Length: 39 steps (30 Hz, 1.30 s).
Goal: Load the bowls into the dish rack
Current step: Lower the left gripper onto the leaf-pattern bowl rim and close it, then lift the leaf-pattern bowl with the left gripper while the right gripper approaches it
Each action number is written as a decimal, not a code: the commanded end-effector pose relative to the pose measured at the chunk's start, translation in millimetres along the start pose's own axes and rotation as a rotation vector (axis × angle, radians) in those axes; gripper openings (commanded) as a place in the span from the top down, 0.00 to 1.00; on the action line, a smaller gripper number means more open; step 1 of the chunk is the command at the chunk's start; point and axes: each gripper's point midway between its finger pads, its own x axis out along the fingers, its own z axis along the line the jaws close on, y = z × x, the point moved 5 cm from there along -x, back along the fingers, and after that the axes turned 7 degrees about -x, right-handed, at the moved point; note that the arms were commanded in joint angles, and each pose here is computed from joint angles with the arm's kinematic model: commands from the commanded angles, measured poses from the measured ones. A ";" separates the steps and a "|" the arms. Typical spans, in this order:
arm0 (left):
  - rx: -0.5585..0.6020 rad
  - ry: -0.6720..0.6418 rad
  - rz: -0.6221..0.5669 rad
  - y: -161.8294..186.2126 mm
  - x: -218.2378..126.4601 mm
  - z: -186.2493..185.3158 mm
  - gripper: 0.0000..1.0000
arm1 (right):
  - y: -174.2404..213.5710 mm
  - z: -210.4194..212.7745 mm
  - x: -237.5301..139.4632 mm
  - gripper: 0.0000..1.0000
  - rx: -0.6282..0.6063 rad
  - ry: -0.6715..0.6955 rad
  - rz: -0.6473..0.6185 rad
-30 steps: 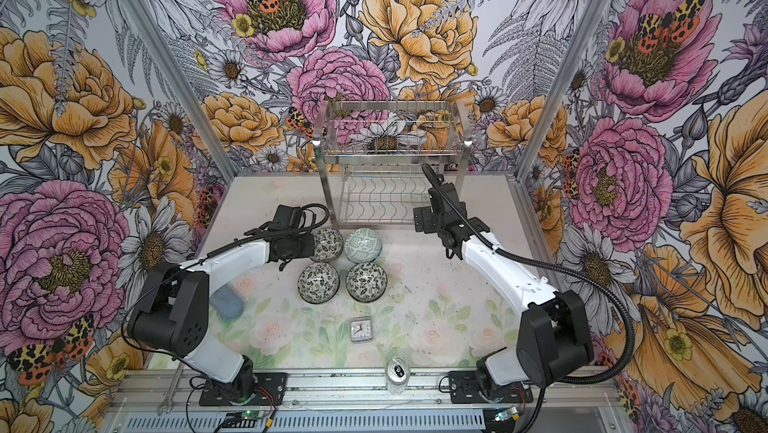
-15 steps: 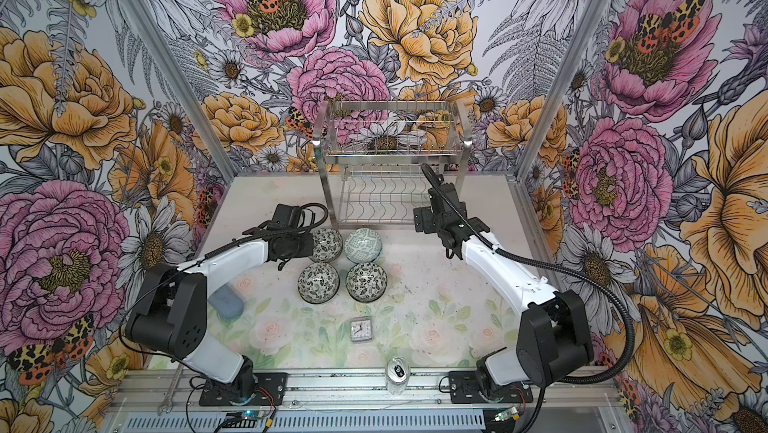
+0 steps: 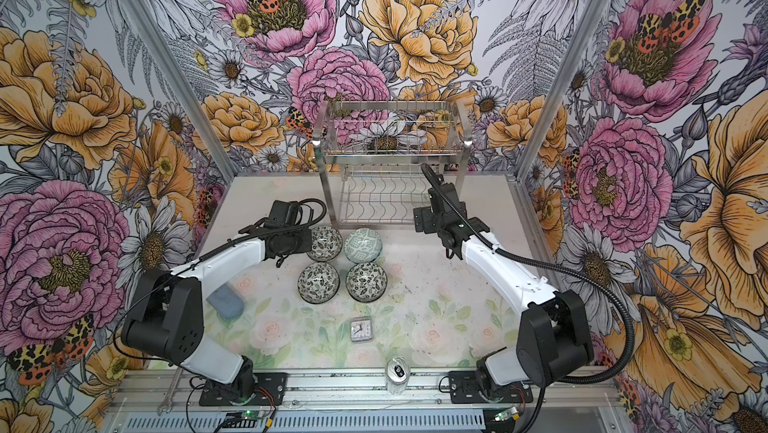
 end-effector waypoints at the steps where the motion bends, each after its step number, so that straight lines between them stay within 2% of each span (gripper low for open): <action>1: -0.010 -0.024 -0.053 -13.7 -9.8 5.4 1.00 | -9.2 1.7 -1.1 0.01 -0.015 0.004 -0.019; 12: -0.015 0.008 -0.116 -30.6 -27.8 -0.3 1.00 | -13.5 2.6 -5.4 0.01 -0.019 -0.012 -0.035; 23: 0.025 0.062 -0.233 -55.9 -75.6 -16.6 1.00 | -17.5 5.3 -21.3 0.01 -0.007 -0.063 -0.060; 30: 0.182 0.140 -0.291 -40.0 -109.9 -50.8 1.00 | -22.6 20.7 -50.1 0.01 -0.022 -0.168 -0.086; 39: 0.189 0.296 -0.367 -42.0 -118.7 -101.3 1.00 | -42.6 49.9 -76.7 0.02 0.019 -0.286 -0.153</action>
